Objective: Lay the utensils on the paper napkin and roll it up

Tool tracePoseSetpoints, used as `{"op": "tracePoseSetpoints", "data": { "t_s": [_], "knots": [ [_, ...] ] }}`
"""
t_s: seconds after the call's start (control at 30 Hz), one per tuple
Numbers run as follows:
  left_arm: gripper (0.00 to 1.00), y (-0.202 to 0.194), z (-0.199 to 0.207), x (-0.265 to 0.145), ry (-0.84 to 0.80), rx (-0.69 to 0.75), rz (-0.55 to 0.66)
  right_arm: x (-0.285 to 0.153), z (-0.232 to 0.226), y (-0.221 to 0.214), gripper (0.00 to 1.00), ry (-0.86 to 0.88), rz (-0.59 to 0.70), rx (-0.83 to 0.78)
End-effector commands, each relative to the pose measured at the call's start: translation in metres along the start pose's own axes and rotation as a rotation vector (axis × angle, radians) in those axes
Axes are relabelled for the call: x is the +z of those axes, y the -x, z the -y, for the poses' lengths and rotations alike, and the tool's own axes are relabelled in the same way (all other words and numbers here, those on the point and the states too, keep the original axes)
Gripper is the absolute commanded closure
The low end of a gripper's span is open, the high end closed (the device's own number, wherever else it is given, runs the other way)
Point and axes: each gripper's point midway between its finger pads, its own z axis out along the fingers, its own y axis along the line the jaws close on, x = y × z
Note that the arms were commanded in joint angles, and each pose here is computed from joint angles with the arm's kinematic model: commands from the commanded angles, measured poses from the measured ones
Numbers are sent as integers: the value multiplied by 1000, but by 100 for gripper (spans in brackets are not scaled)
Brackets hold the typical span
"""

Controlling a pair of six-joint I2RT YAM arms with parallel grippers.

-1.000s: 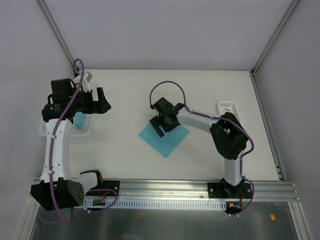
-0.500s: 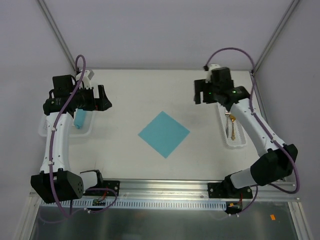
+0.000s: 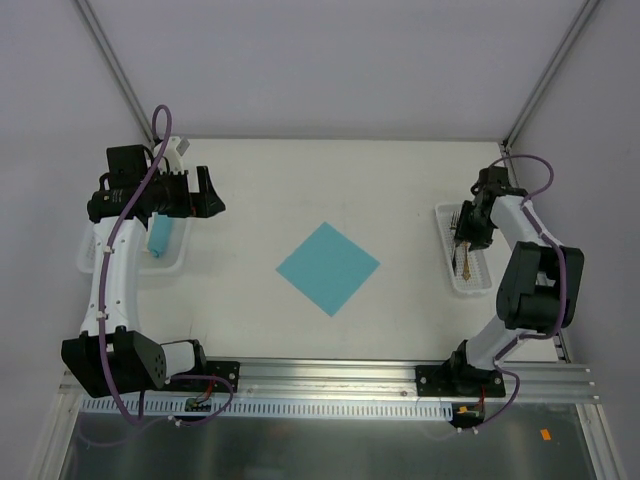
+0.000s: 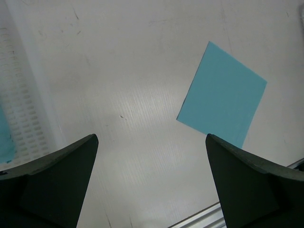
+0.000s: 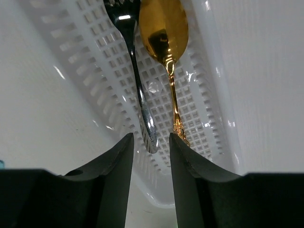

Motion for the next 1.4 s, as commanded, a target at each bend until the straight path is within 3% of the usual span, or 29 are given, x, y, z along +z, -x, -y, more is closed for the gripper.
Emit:
{"op": "tracePoseSetpoints", "data": {
  "t_s": [0.0,0.5,0.97,1.07,1.1,1.37],
  "knots": [
    [1,4,2,-4,0,16,18,11,2,7,61,-7,19,10],
    [1,-1,-5,4,10,-13,-12,47,-9,34,68,11,-10,5],
    [1,0,-8,8,19,-37,-20,70,-12,20,77,17,-74,-1],
    [1,0,-7,8,10,-43,-22,64,-13,22,88,24,-66,-6],
    [1,0,-7,8,10,-43,-22,60,-13,23,100,27,-66,-8],
    [1,1,-3,5,1,-39,-13,17,-23,44,100,52,21,-47]
  ]
}}
